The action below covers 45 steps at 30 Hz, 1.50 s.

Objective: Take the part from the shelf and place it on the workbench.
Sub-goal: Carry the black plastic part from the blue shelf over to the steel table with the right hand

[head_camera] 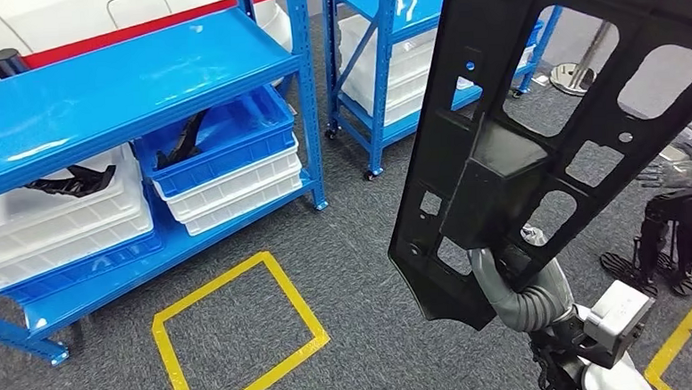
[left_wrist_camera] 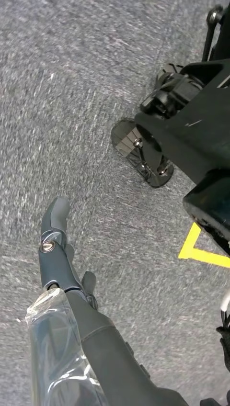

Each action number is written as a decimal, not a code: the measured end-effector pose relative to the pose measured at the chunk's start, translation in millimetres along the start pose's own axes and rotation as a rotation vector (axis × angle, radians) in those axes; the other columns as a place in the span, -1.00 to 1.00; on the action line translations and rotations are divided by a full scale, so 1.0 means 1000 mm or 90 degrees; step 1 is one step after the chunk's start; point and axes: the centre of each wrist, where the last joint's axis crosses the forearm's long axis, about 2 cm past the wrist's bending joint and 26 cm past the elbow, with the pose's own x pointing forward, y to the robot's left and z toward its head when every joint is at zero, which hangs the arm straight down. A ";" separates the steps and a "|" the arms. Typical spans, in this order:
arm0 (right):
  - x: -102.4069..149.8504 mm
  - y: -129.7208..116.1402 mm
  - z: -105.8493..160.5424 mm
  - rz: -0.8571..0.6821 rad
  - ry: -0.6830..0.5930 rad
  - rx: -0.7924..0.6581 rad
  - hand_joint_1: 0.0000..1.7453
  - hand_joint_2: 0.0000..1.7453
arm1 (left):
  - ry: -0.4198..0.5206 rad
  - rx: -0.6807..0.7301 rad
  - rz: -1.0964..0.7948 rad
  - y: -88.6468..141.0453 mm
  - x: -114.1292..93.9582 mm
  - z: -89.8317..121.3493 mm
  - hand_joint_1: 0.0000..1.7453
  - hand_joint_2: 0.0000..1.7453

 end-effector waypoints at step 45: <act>0.014 -0.019 0.019 0.038 -0.020 -0.058 1.00 1.00 | 0.003 0.007 -0.001 0.004 0.002 -0.002 -1.00 1.00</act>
